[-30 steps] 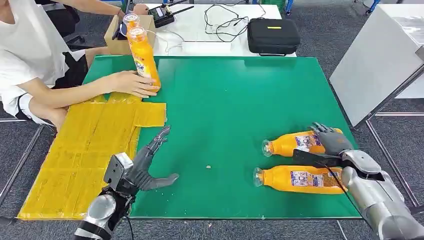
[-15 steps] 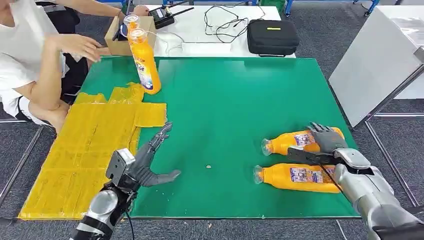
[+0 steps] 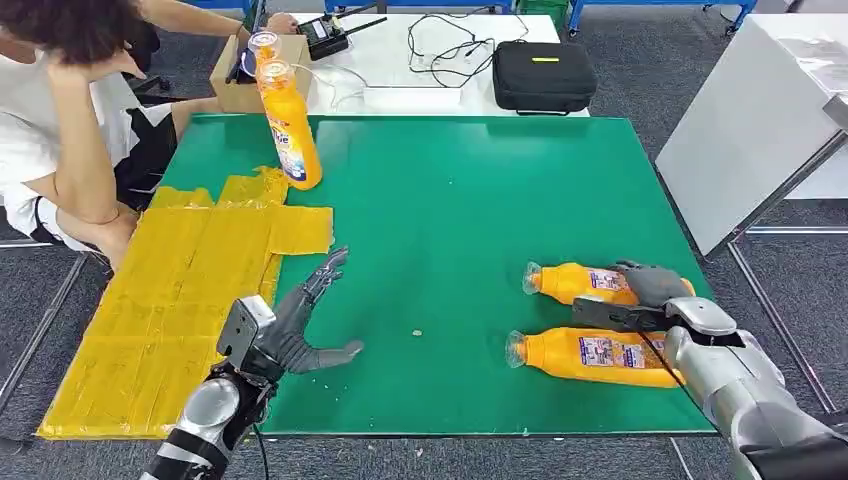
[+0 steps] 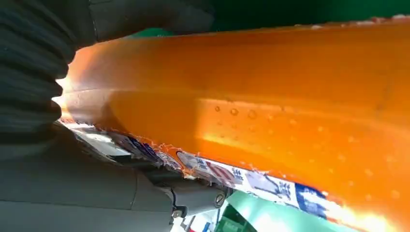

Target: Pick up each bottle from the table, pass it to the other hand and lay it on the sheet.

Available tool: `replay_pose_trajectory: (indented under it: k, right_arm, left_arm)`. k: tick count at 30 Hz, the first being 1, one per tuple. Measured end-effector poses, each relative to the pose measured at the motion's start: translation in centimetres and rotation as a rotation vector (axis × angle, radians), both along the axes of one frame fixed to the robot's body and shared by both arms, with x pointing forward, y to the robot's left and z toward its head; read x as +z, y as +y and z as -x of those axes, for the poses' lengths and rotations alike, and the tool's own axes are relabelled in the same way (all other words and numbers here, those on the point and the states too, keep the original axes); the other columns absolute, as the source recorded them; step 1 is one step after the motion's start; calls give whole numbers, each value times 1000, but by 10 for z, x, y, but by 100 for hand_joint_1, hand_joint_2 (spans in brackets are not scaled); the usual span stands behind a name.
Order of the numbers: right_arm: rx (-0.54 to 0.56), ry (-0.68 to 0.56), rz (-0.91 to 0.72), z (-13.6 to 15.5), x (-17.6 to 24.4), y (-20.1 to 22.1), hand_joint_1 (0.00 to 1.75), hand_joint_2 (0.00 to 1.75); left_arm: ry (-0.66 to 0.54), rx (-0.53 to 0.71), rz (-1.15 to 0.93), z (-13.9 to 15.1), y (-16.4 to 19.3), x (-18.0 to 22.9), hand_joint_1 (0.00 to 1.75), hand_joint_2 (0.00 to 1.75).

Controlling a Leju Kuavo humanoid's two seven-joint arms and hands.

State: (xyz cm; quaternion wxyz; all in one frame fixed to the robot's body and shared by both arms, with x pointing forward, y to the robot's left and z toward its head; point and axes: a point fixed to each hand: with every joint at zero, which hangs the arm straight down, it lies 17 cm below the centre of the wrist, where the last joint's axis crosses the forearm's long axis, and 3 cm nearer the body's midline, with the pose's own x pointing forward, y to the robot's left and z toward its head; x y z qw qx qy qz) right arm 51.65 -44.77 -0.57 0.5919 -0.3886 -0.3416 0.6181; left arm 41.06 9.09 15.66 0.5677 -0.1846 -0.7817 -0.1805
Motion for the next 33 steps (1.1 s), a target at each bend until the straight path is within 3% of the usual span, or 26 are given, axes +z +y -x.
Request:
replay_pose_trajectory:
  k: [7, 15, 27, 33]
  right_arm:
    - [44, 2, 22, -5, 4, 8, 175, 175]
    - [123, -347, -40, -23, 46, 67, 175, 175]
    - [150, -450, -92, -22, 69, 97, 175, 175]
    - [172, -684, -112, -15, 119, 134, 175, 175]
  left_arm:
    - [-4, -5, -9, 0, -2, 0, 0, 175]
    - [-6, 4, -31, 4, -2, 0, 0, 175]
    - [-13, 7, -30, 9, -2, 3, 0, 175]
    - [-9, 14, -51, 9, -2, 0, 0, 175]
